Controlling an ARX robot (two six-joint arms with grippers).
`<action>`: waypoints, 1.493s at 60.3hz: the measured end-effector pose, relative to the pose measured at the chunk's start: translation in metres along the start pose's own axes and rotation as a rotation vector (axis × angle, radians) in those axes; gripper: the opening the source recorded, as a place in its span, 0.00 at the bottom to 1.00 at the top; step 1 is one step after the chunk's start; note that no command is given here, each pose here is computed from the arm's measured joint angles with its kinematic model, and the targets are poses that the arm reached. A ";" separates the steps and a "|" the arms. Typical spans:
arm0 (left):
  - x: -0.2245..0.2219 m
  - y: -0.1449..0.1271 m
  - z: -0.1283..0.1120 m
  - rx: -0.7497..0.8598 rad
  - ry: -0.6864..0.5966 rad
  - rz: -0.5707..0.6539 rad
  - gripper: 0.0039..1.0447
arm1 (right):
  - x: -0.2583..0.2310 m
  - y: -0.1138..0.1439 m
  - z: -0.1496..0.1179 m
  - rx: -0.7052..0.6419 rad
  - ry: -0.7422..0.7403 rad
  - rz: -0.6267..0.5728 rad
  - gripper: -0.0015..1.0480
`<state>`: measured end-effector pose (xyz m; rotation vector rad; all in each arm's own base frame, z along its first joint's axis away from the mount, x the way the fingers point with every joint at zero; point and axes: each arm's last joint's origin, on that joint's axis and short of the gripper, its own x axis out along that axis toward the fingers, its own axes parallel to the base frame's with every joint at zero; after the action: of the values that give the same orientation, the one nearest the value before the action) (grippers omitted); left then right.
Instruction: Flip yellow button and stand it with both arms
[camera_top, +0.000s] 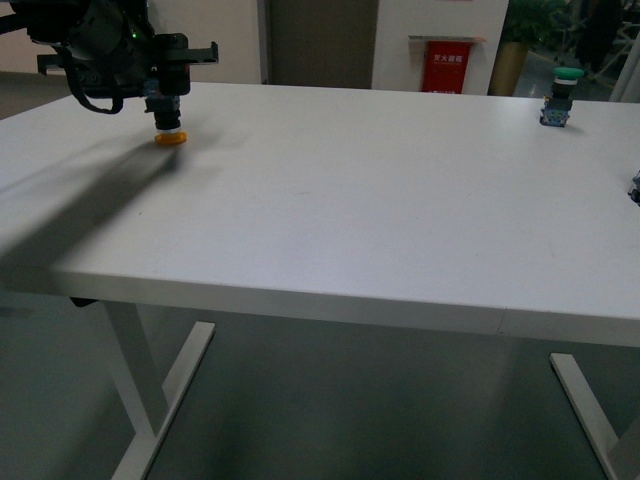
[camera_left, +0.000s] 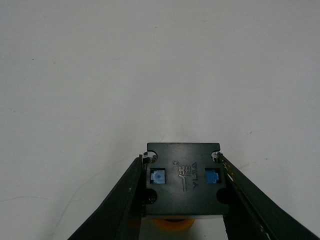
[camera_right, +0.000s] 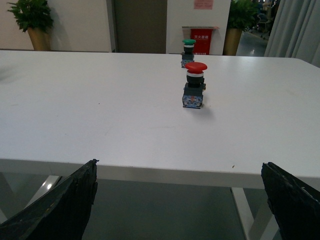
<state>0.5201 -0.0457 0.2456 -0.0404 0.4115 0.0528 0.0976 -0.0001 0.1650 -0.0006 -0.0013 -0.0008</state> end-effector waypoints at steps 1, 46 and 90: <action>0.000 0.000 0.000 0.000 0.000 -0.002 0.35 | 0.000 0.000 0.000 0.000 0.000 0.000 0.93; -0.099 -0.112 0.073 -0.576 -0.122 -1.187 0.35 | 0.000 0.000 0.000 0.000 0.000 0.000 0.93; -0.068 -0.148 0.033 -0.974 0.150 -1.502 0.35 | 0.116 0.002 0.122 0.374 0.252 0.126 0.93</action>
<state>0.4798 -0.1946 0.3073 -1.3017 0.3858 -1.2451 0.2132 0.0022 0.2869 0.3738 0.2506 0.1252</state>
